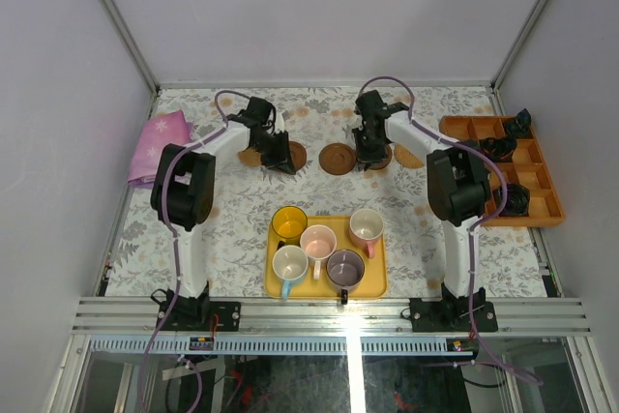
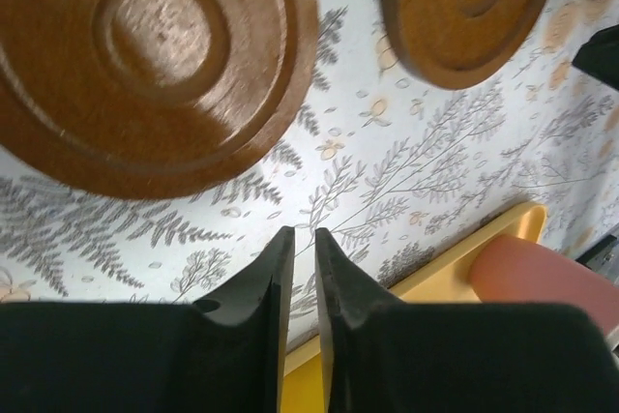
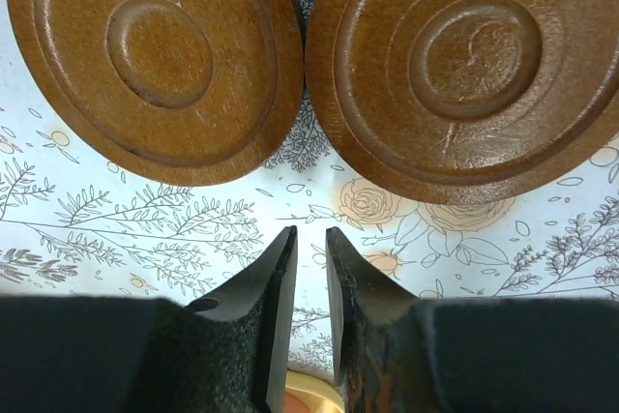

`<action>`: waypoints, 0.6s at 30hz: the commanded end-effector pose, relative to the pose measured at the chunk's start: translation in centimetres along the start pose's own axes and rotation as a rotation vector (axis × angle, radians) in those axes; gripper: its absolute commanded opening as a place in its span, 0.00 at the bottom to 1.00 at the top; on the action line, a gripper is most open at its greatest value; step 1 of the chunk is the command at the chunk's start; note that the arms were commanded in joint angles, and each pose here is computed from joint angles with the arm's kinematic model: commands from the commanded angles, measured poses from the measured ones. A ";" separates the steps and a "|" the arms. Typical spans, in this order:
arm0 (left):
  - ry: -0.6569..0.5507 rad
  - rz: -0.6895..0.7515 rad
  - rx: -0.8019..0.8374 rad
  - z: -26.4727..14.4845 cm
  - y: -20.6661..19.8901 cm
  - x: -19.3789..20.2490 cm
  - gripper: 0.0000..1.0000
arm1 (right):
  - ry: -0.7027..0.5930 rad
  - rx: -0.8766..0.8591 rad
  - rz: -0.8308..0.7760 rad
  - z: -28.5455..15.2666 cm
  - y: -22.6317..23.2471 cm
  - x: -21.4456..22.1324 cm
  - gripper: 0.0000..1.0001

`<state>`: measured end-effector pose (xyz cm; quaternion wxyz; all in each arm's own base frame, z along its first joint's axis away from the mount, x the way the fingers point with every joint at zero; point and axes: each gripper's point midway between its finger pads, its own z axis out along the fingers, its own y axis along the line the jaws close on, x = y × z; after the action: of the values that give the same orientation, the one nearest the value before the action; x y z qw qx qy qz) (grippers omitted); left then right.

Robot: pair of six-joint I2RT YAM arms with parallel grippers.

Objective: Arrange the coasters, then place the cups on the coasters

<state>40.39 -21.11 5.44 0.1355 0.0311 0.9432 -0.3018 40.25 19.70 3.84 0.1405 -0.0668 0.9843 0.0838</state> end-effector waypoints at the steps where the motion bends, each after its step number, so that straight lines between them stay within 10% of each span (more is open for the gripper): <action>1: -0.042 -0.011 -0.064 -1.7 1.1 0.0 0.11 | 0.007 -0.034 -0.031 0.2 1.1 -0.6 0.25; 18: -0.038 -0.127 -0.278 -2.7 5.2 0.2 0.03 | 0.050 -0.026 -0.028 2.5 1.4 -0.6 0.25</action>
<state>39.93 -16.91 4.70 0.1404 -0.0280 0.9653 -0.2186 41.15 20.53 1.30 0.1166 -0.0716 0.9871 0.0837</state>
